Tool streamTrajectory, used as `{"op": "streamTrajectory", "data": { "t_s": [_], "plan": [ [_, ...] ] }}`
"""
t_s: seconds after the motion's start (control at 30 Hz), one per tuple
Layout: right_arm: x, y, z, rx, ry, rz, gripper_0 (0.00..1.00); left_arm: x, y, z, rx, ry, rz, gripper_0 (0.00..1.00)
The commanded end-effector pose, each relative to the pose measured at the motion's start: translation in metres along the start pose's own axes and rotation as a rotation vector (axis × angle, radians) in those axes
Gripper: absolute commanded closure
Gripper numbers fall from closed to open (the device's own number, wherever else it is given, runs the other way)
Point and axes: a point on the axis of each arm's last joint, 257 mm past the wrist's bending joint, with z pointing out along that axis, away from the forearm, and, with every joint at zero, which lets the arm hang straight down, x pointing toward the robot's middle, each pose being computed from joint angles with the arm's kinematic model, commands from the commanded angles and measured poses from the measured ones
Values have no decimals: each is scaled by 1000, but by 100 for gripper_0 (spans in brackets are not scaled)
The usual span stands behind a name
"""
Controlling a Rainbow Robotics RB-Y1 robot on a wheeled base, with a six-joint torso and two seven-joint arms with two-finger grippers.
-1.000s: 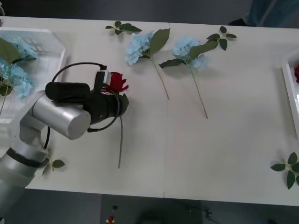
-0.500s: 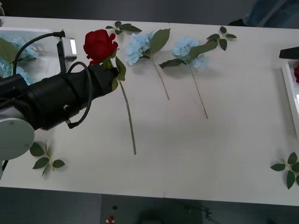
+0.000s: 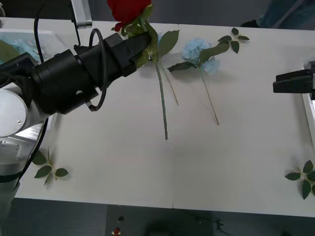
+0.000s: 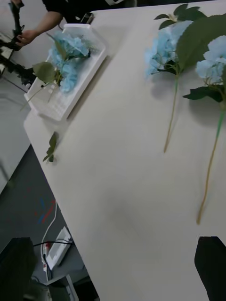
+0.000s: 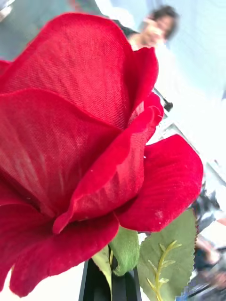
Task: Put the red flowers into the right box and the blue flowers into the left box
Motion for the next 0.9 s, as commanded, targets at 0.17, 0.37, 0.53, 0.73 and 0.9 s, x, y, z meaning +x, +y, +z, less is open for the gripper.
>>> {"op": "streamTrajectory", "data": {
  "t_s": [0.17,0.37,0.53,0.73,0.9],
  "plan": [
    [-7,61,8,-212,-39,-238,0,-17,-26,24,141,-44,171,100],
    [-6,85,30,-294,-68,-266,0,-27,-27,33,201,-136,54,100],
    [-1,89,64,-309,-80,-255,0,-32,-30,42,249,-207,-39,100],
    [5,97,101,-340,-89,-247,0,-34,-37,52,288,-250,-122,100],
    [9,112,119,-390,-97,-246,0,-31,-39,58,294,-260,-144,100]
  ]
}}
